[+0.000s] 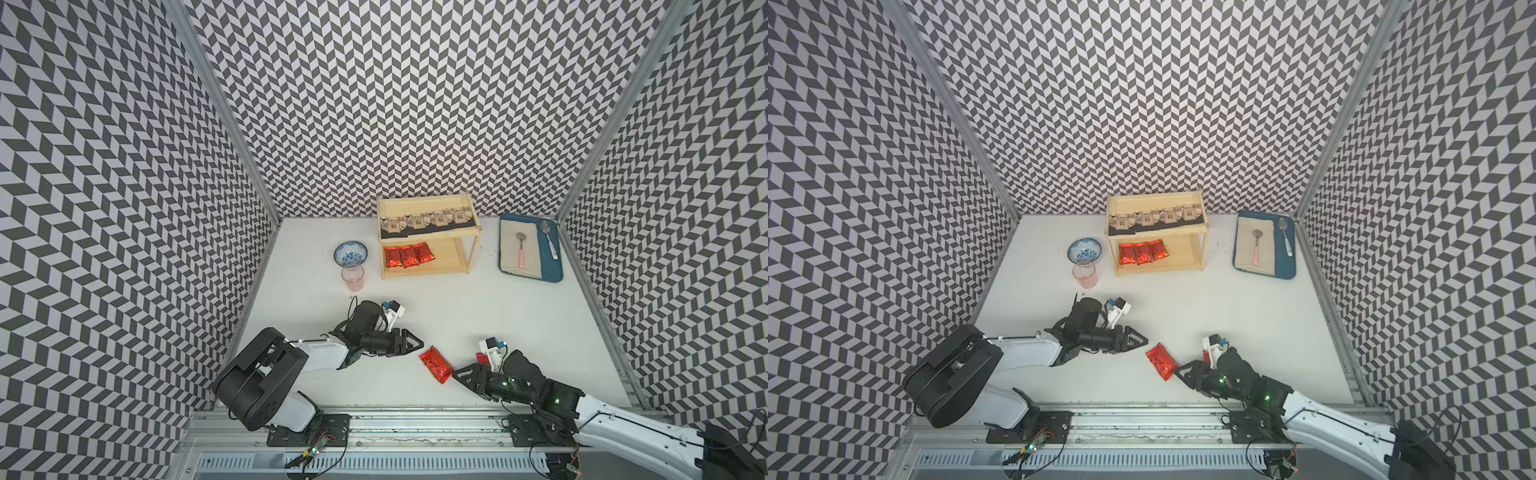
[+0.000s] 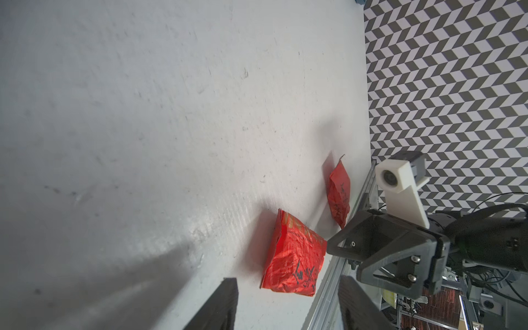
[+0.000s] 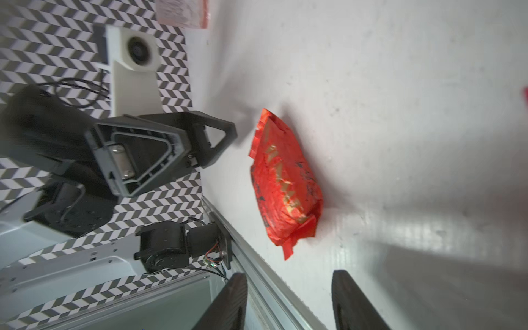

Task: Place the tea bags on the shelf by color
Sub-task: Pick up the tea bag from the center of the board.

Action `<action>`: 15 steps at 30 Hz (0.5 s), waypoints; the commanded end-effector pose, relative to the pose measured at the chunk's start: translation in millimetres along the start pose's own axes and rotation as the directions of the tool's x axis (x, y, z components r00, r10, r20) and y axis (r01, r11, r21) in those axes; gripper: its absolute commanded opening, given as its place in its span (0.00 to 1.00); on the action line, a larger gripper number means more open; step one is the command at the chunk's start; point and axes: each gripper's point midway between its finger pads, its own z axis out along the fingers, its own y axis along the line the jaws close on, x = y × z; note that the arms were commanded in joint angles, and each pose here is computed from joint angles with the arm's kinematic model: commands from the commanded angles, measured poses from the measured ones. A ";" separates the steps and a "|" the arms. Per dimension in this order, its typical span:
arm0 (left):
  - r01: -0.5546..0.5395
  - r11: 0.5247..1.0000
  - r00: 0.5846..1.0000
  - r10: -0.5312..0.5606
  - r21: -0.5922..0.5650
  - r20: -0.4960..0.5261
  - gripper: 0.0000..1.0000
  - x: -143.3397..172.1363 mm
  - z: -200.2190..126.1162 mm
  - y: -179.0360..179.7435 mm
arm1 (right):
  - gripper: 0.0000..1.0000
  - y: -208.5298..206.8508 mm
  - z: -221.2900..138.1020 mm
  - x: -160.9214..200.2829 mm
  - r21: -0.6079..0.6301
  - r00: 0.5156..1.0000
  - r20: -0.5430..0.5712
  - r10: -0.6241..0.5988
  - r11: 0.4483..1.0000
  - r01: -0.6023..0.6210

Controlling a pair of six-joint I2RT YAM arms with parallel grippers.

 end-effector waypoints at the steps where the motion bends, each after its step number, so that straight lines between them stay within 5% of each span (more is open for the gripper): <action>1: -0.021 1.000 1.000 0.021 -0.008 0.007 0.59 1.3 -2.4 0.1 | 0.50 12.4 4.8 0.8 -0.051 0.999 -0.021 -0.027 0.998 0.026; 15: -0.042 0.999 0.999 0.042 -0.014 0.000 0.49 4.9 -3.1 2.7 | 0.37 23.9 14.1 -9.7 -0.105 1.000 0.005 -0.007 0.994 0.007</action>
